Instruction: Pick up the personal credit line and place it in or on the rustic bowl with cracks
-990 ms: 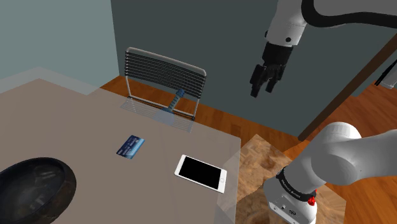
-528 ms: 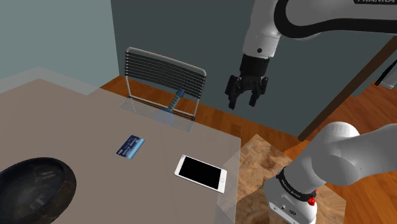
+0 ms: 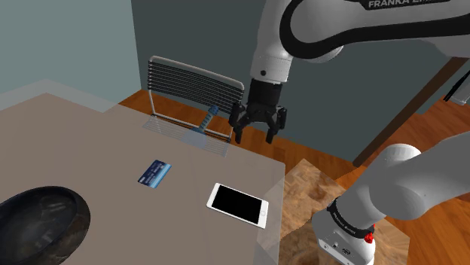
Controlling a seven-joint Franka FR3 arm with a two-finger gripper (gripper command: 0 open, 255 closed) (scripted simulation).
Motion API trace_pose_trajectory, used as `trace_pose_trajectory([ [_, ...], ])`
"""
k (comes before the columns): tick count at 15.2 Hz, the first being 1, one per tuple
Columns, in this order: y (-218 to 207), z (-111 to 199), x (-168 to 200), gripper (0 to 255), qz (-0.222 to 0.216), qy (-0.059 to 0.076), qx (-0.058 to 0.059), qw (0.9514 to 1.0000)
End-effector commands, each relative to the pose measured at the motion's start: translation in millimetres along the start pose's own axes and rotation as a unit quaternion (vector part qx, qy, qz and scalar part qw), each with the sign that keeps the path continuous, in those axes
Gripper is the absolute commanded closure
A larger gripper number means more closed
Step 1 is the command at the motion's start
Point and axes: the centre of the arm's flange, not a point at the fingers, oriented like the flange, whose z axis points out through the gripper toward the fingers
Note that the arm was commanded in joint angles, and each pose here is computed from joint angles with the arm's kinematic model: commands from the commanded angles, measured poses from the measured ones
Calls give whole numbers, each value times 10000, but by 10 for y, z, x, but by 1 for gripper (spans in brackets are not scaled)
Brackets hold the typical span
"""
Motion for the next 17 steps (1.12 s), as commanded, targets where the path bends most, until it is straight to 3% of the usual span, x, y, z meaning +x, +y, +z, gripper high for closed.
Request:
trace_pose_trajectory([
  [1, -199, 98, 13, 0, 254, -112, 95, 9996],
  [5, -626, 301, 119, 0, 722, -324, 269, 9965],
  [9, -1048, 495, 255, 0, 1188, -535, 443, 9905],
  [17, -1867, 860, 622, 0, 2108, -952, 785, 9697],
])
